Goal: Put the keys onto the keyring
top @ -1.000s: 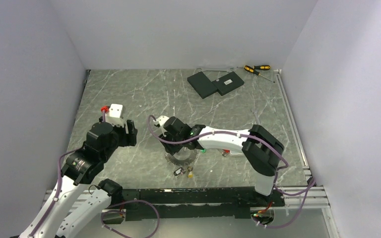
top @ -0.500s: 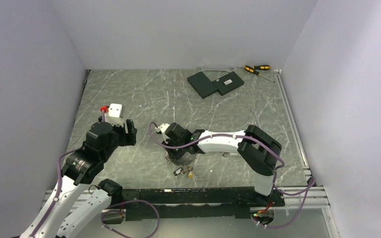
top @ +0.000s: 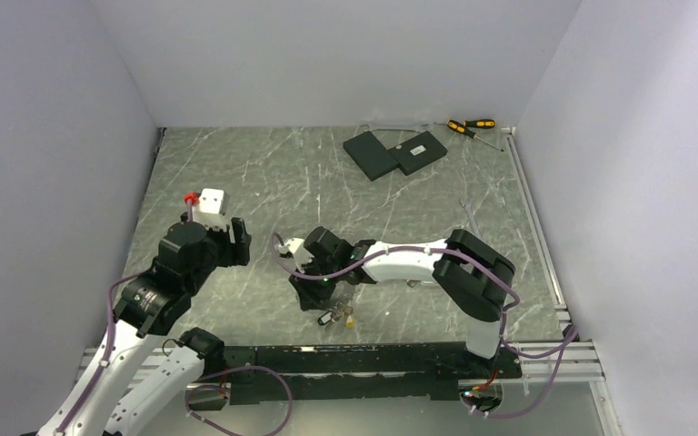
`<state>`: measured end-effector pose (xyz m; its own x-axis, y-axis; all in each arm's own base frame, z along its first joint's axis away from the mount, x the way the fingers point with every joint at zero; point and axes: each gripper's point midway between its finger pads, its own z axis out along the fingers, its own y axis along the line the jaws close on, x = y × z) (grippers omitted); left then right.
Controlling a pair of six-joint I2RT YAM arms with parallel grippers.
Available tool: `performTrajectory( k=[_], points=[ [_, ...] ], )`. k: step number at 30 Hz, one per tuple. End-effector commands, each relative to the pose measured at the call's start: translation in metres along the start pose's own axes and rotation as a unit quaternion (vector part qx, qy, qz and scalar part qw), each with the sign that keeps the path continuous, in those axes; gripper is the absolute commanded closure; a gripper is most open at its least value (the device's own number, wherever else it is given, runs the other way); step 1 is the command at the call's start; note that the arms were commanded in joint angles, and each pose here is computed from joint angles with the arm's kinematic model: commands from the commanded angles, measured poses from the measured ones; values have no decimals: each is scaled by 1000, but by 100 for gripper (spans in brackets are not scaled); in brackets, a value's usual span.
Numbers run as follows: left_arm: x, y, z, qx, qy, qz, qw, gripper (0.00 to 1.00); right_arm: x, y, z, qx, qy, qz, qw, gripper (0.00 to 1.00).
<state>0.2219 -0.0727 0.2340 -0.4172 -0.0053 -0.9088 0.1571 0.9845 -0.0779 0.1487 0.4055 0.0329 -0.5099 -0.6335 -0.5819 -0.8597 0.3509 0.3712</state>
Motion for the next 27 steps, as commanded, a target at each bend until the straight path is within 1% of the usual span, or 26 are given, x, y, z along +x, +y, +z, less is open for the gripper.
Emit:
performTrajectory(
  k=[1, 3, 5, 6, 8, 9, 10, 13, 14, 16, 17, 20, 22, 27],
  points=[
    [-8, -2, 3, 7, -15, 6, 1000, 27, 6, 21, -7, -59, 11, -45, 997, 59],
    [-7, -2, 3, 7, -15, 5, 1000, 27, 8, 29, -15, -80, 9, -61, 995, 63],
    [-7, -2, 4, 7, -14, 4, 1000, 27, 9, 34, -22, -90, 5, -69, 993, 71],
    [-7, -2, 4, 8, -13, 4, 1000, 27, 9, 36, -25, -91, 4, -70, 993, 77],
    [-7, -2, 5, 7, -12, 5, 1000, 27, 12, 36, -31, -92, 3, -85, 992, 94],
    [-7, -2, 5, 7, -12, 4, 1000, 27, 14, 36, -34, -91, 2, -87, 992, 99],
    [-7, -2, 5, 8, -11, 4, 1000, 27, 16, 34, -36, -87, 4, -86, 992, 100],
    [-8, -2, 4, 8, -14, 3, 1000, 27, 21, 30, -39, -77, 9, -83, 994, 95],
    [-8, -2, 4, 9, -15, 3, 1000, 27, 20, 28, -39, -70, 8, -81, 994, 91],
    [-8, -2, 4, 10, -16, 2, 1000, 27, 13, 22, -39, -49, -2, -75, 996, 79],
    [-8, -2, 4, 10, -16, 2, 1000, 27, 6, 16, -37, -27, -11, -64, 998, 76],
    [-9, -3, 4, 12, -17, 1, 1000, 27, -16, 0, -31, 27, -43, -26, 998, 76],
    [-9, -2, 3, 11, -17, 0, 1000, 27, -26, -4, -23, 41, -56, -4, 998, 75],
    [-11, 0, 1, 8, -24, -2, 1000, 27, -36, -20, -14, 91, -61, -2, 994, 72]
  ],
)
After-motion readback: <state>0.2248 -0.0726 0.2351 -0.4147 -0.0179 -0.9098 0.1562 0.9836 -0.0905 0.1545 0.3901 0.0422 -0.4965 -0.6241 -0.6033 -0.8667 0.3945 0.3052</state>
